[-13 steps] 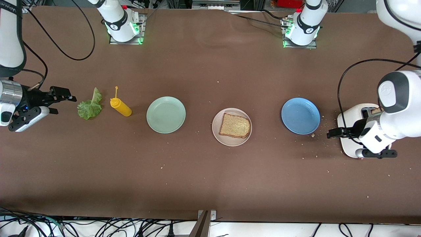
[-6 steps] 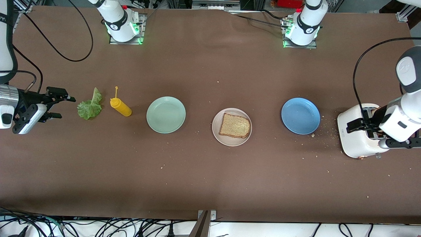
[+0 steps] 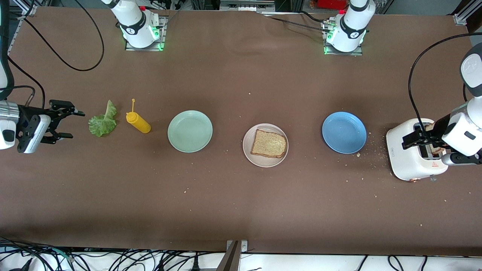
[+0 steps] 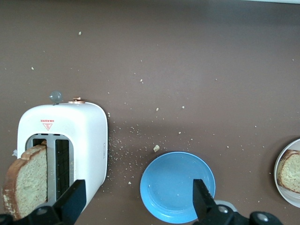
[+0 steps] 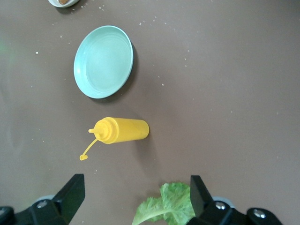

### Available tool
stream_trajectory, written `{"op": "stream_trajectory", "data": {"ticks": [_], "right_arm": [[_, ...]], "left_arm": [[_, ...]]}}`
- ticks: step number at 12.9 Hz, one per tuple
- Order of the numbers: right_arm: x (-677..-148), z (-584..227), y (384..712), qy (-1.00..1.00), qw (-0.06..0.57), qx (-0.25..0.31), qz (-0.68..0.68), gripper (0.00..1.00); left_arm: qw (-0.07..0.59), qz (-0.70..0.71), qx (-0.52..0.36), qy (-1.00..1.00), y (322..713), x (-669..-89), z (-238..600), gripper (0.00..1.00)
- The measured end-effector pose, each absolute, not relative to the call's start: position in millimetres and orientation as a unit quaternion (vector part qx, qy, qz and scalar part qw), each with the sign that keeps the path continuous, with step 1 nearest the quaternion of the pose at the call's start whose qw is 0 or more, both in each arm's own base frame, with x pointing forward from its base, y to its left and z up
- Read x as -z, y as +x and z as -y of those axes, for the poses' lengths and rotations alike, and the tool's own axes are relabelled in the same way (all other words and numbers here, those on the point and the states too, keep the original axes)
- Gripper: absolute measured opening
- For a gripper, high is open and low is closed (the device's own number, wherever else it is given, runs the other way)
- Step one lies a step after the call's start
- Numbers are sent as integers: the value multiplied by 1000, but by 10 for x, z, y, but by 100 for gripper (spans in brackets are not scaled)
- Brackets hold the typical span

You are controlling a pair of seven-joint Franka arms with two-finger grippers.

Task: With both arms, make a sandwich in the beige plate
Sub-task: 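Lower the right gripper around the yellow mustard bottle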

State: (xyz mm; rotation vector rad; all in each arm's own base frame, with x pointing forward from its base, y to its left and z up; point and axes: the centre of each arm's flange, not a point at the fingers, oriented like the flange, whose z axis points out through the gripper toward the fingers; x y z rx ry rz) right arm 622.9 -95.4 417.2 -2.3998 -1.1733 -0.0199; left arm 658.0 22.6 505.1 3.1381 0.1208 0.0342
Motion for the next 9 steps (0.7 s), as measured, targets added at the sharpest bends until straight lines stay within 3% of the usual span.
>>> {"op": "stream_trajectory", "data": {"ticks": [9], "right_arm": [[-4010,1242,6190,-830,267,63,485,100]], "left_arm": [[0,-40,-9,999,6579,-5036,-225,100]]}}
